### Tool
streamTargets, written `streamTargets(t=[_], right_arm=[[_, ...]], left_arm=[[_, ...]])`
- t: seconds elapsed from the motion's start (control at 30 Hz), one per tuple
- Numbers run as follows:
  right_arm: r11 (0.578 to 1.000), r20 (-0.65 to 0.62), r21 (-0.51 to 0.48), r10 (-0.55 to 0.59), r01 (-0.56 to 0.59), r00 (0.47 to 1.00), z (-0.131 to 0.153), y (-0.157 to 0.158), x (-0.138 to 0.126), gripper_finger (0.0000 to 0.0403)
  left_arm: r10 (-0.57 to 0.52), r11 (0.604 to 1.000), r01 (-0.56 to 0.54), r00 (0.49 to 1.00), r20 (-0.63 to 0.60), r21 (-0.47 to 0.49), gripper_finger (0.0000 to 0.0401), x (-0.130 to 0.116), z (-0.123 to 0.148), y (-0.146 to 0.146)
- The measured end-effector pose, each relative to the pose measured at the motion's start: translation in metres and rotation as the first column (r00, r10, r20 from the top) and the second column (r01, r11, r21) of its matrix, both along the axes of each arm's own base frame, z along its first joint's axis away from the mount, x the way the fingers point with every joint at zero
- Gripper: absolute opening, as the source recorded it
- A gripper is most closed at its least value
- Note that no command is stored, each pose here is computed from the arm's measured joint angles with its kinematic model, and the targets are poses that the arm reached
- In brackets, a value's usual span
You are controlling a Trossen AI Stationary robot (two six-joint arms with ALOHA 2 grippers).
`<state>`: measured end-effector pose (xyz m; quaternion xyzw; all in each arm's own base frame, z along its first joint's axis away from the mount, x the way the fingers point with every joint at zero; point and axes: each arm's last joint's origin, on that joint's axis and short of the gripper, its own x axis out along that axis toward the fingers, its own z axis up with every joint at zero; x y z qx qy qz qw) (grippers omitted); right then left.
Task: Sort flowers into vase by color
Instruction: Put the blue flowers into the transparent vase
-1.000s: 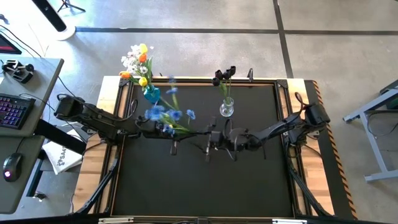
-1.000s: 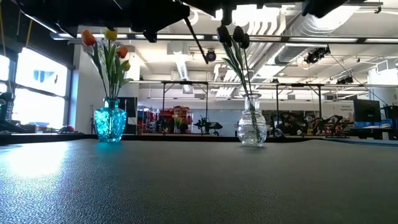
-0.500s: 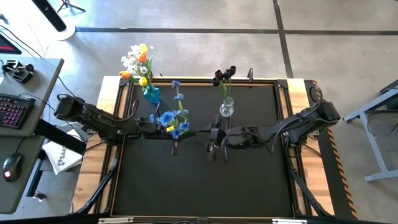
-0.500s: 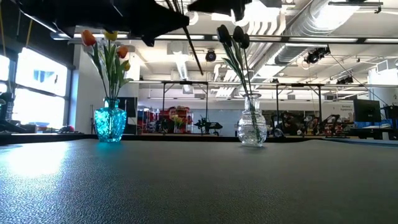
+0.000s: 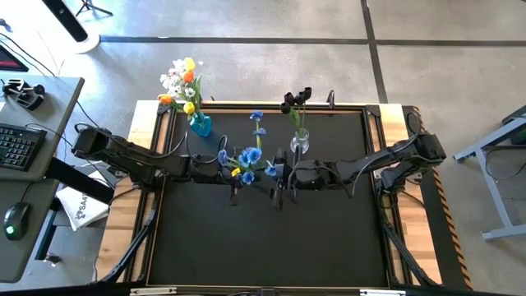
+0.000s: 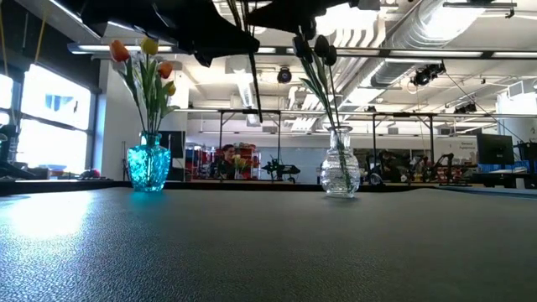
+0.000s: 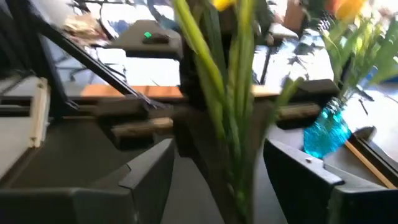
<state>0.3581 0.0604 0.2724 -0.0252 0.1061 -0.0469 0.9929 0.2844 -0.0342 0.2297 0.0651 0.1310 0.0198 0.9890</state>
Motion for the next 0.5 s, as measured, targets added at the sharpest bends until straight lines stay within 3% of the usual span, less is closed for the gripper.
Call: streamTargets(t=[0.5], right_arm=[[1.000,0.007,0.008,0.013,-0.013,1.000,-0.0080,-0.0071,0.0080,0.0117]], left_arm=[[0.005,1.000,-0.004,1.000,0.004,-0.016,0.0003,0.0002,0.0005,0.0002]])
